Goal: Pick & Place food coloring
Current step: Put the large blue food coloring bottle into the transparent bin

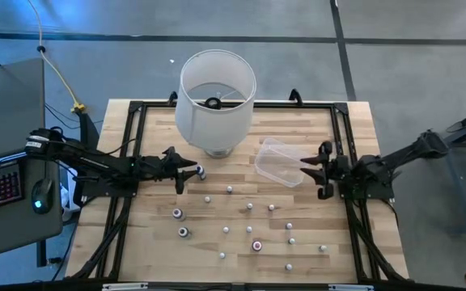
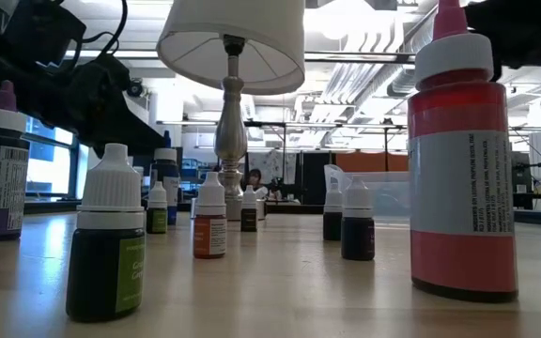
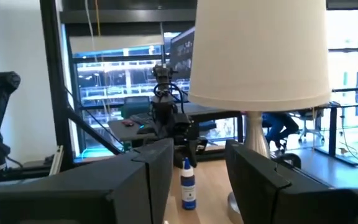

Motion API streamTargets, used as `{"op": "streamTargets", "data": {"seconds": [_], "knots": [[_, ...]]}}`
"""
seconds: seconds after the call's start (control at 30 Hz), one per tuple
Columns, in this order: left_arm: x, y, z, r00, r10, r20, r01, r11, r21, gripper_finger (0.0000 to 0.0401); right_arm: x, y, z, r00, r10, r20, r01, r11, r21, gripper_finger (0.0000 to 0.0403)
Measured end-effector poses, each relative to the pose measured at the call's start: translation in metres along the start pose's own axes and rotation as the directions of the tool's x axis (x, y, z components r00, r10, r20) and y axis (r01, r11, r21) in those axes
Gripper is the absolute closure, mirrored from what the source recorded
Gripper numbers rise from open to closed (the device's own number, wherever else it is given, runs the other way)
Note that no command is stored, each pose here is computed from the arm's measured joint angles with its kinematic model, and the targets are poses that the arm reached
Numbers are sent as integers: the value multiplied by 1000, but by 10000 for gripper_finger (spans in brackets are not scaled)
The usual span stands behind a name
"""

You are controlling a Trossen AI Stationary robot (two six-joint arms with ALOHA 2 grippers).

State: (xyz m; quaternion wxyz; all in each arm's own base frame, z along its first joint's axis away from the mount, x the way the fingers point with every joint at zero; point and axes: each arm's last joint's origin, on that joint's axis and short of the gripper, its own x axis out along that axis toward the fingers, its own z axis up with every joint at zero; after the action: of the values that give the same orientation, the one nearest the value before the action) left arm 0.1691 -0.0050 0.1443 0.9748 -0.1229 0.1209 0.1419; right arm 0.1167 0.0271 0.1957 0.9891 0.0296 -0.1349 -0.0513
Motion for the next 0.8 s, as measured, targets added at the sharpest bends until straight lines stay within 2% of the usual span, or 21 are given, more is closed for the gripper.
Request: {"op": "streamTargets", "data": {"seconds": [0.17,0.3,0.43,0.63,0.8], "knots": [[0,0,1,1000,23,18,-23,999,30,232,26,4,-1,998,30,-49,-29,1000,11,263],[0,0,3,999,28,42,-31,997,67,232,50,7,-3,992,-12,-123,9,1000,-26,263],[0,0,3,999,28,42,-31,997,70,235,71,11,-2,988,-16,-155,1,995,-95,263],[0,0,3,999,27,42,-30,997,67,284,94,14,1,985,-36,-169,15,992,-124,263],[0,0,4,999,30,45,-32,998,58,322,102,15,1,984,-46,-173,12,981,-194,263]]}}
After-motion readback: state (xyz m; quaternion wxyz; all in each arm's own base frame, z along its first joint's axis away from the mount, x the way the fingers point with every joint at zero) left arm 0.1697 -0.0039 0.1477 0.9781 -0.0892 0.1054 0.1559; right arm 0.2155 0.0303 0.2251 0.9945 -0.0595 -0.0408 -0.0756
